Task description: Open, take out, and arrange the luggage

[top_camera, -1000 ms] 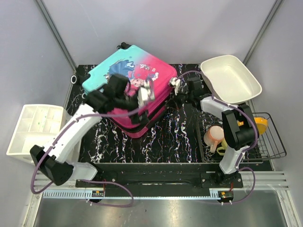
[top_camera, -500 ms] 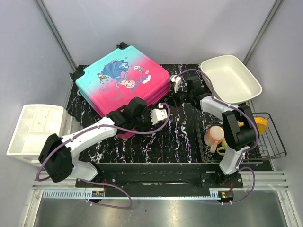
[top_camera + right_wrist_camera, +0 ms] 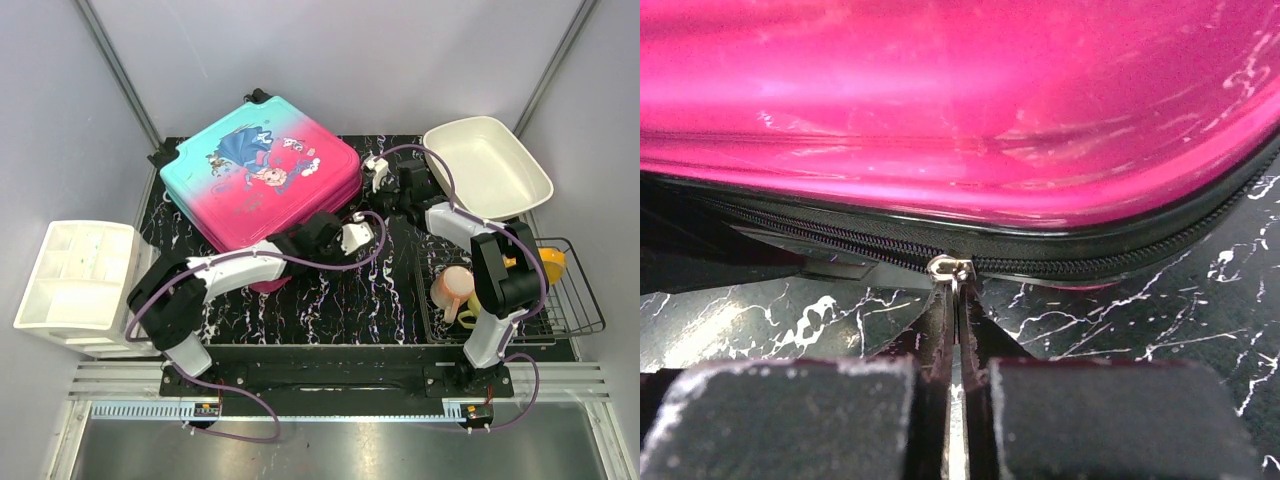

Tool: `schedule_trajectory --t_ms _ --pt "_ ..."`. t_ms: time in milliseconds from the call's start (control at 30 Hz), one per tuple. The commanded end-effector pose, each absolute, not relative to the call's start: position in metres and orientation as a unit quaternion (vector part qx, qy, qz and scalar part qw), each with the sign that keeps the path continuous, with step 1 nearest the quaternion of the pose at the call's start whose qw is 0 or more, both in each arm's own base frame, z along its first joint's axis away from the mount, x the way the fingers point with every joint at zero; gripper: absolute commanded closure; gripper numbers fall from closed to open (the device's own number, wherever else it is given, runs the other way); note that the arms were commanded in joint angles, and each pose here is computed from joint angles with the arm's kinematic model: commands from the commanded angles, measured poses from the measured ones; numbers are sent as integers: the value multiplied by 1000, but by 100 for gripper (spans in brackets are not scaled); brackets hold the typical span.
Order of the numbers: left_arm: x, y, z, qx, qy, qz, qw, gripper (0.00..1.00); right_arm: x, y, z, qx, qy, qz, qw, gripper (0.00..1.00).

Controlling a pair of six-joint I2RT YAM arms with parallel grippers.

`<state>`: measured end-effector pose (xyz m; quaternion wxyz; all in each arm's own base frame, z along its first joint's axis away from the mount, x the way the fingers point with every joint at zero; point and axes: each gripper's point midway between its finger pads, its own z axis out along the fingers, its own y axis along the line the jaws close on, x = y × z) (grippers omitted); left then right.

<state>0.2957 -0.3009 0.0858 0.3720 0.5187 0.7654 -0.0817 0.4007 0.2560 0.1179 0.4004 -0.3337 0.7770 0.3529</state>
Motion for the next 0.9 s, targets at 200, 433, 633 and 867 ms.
schedule_trajectory --t_ms 200,433,633,867 --pt "335 -254 41 427 839 66 332 29 424 253 172 -336 736 345 475 100" --pt "341 -236 21 367 869 131 304 41 427 253 173 -333 735 348 477 100" --pt "313 -247 12 419 869 67 253 59 430 251 171 -332 737 345 478 100" --pt "271 -268 23 574 782 22 241 100 433 228 175 -332 743 324 483 100"
